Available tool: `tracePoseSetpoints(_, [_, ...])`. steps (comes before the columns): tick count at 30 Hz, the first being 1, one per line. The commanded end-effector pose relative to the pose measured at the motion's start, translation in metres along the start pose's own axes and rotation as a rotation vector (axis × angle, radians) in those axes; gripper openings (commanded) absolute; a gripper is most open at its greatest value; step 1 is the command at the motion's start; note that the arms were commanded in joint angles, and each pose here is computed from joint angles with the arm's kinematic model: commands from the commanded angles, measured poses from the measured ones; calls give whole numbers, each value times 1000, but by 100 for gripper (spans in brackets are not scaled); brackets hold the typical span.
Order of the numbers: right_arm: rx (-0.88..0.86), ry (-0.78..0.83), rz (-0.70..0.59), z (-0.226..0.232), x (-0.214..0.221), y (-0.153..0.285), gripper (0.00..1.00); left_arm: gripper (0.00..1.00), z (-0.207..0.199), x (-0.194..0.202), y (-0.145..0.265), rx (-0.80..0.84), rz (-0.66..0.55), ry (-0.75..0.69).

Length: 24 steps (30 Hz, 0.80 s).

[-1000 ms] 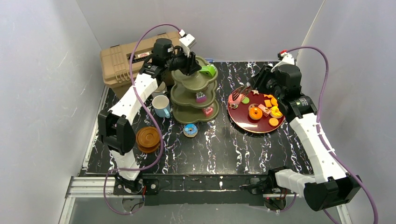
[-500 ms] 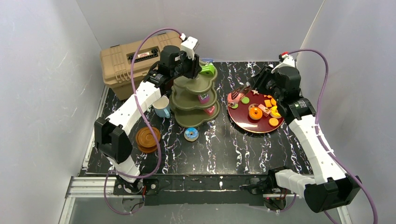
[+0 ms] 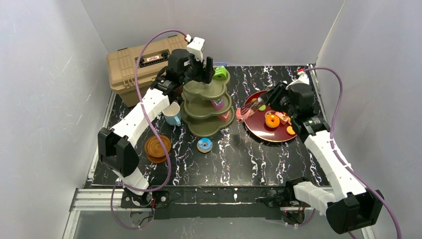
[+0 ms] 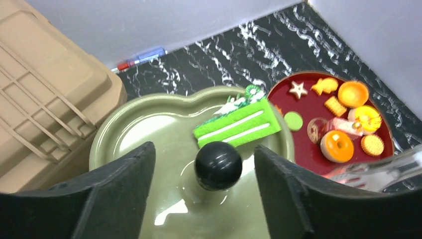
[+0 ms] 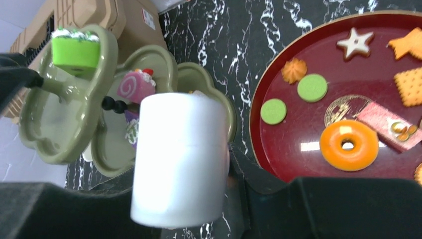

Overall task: Serve the afternoon tea
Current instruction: Adjust the desert table at the center of the board, then place the desert on the desert table.

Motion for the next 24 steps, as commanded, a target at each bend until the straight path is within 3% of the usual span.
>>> tracePoseSetpoints(1, [-110, -67, -63, 19, 8, 6, 1, 77, -6, -40, 33, 41, -163, -47])
tracePoseSetpoints(3, [-116, -71, -59, 23, 23, 4, 1, 90, -9, -42, 39, 67, -170, -72])
tracePoseSetpoints(7, [-121, -63, -67, 39, 52, 1, 1, 97, -11, -44, 54, 91, -162, -99])
tracePoseSetpoints(24, [-111, -253, -267, 34, 110, -22, 1, 98, -15, -35, 105, 141, -127, -202])
Point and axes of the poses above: each gripper's point midway between its finger pads, its own y axis back along the fingers, its own z axis along the line the jaws close on, x = y × z, the point moved 7 cm from there along y, back along the fingers, and after that the axes turned 3 degrees about -y, right-handed, at the moved point
